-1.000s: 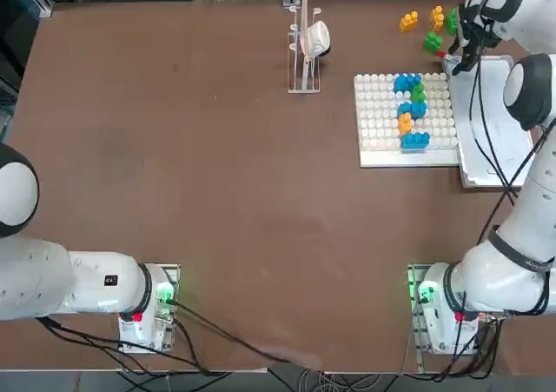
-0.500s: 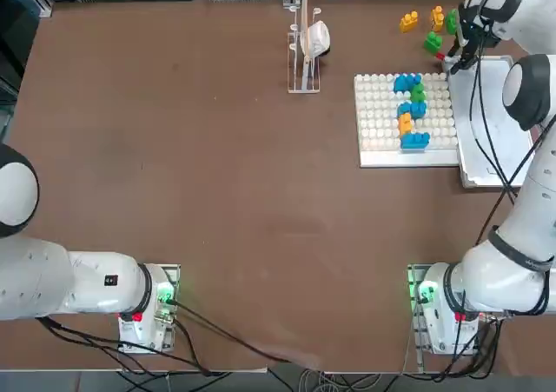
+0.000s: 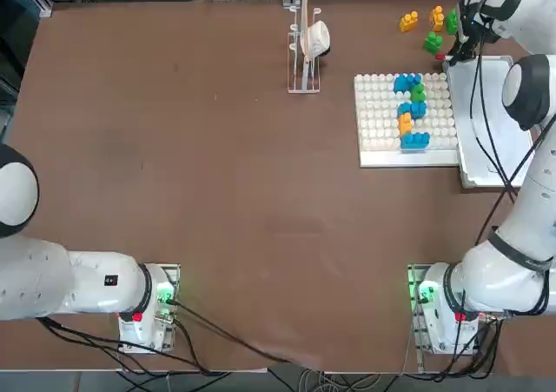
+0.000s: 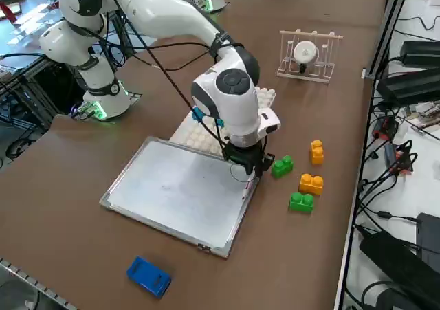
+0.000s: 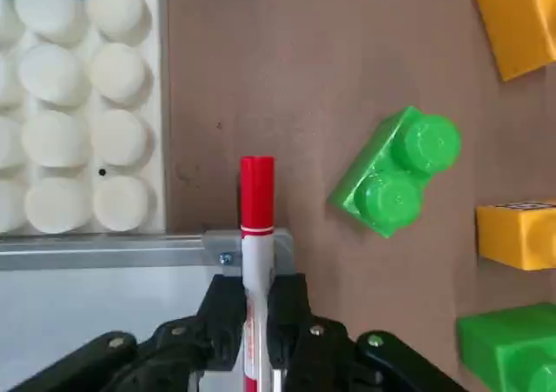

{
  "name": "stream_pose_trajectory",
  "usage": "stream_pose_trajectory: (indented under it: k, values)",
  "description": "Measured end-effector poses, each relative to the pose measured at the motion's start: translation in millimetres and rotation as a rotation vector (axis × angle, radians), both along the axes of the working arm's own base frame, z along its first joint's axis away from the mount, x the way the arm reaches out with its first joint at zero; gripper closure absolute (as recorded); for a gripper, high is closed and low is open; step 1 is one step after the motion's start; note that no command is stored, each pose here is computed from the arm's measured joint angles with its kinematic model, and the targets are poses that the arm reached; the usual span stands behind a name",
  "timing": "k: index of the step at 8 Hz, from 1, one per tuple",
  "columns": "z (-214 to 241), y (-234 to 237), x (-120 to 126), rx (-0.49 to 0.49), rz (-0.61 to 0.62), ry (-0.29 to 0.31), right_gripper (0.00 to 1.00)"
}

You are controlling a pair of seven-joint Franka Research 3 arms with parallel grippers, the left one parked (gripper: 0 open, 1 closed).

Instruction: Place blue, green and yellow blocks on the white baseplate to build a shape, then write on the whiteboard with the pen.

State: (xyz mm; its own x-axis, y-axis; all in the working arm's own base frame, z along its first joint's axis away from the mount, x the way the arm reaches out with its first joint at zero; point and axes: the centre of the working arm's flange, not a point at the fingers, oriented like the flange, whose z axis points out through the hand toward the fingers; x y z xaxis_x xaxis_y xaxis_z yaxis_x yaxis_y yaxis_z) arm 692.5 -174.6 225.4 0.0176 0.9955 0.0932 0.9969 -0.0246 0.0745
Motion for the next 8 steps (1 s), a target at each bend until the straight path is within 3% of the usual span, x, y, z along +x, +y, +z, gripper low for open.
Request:
stream_pose_trajectory:
  k: [5, 8]
  values:
    - [24, -7, -2, 0.021, -0.015, 0.004, 0.82]
    - [101, -13, -28, 0.190, -0.023, 0.081, 0.82]
